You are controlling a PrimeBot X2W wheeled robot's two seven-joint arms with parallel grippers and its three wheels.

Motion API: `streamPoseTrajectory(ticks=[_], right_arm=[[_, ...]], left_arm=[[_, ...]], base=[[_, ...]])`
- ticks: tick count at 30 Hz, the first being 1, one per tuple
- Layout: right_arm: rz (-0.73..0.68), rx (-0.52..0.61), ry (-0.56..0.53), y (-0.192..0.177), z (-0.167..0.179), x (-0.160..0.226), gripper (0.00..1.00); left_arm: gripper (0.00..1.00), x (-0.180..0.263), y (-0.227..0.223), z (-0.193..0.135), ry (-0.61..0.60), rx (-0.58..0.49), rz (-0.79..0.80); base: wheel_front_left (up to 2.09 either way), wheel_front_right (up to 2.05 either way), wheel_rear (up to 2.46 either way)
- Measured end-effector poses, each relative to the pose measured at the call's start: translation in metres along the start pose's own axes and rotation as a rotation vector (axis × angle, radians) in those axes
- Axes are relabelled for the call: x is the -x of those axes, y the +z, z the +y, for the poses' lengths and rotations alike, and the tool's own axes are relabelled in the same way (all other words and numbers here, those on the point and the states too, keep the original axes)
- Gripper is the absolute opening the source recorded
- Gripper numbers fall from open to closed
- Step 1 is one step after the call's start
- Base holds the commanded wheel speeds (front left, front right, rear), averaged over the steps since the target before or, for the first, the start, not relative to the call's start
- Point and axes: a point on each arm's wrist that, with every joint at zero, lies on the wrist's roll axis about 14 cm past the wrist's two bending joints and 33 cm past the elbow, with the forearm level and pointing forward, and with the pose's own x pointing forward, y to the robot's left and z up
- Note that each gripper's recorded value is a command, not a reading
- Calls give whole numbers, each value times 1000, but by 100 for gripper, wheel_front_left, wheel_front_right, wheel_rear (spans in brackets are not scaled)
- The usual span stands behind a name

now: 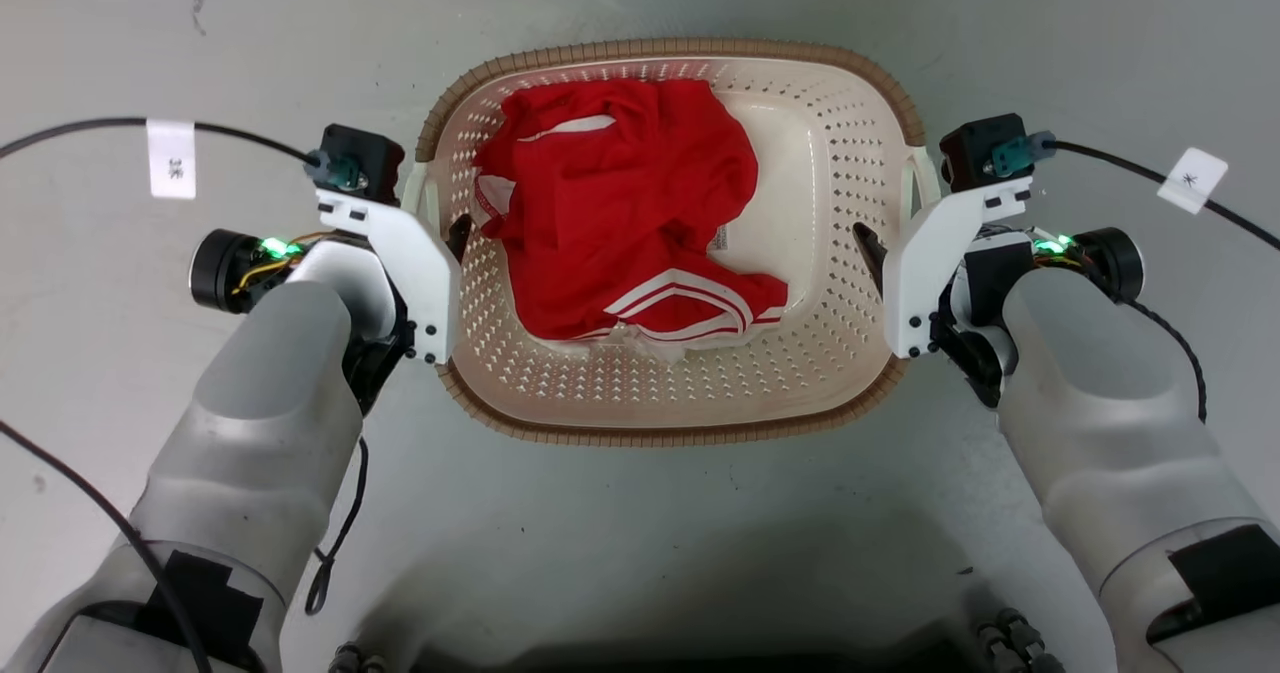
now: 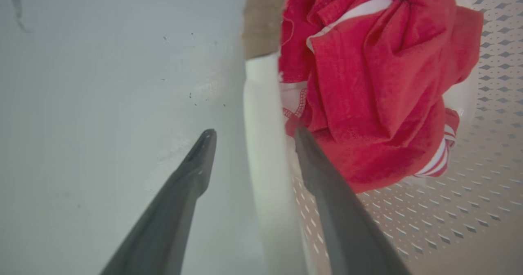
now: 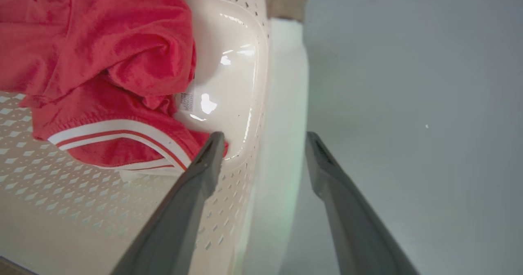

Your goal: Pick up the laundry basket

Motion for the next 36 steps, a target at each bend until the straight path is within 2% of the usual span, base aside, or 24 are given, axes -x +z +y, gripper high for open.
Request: streamPoseTrajectory(ticks=[6, 19, 20, 21, 22, 31, 36], right_arm=[[63, 21, 0, -7, 0, -10, 100], [61, 24, 11, -6, 3, -19, 100], [59, 24, 11, -6, 3, -19, 62], [61, 24, 11, -7, 3, -19, 0], [63, 22, 10, -7, 3, -19, 0], [51, 26, 18, -3, 7, -19, 0], [68, 31, 6, 4, 6, -5, 0]], left_arm=[[100, -4, -7, 4, -18, -20, 60], [100, -9, -9, 2, -43, -26, 76], [100, -9, -9, 1, -46, -24, 78], [50, -9, -9, 0, -50, -19, 79], [0, -9, -9, -2, -56, -10, 79], [0, -7, -9, -8, -77, 23, 88], [0, 6, -1, -11, -84, 21, 85]], base=[[0, 0, 0], [0, 0, 0], [0, 0, 0], [0, 0, 0], [0, 0, 0], [0, 0, 0], [0, 0, 0]])
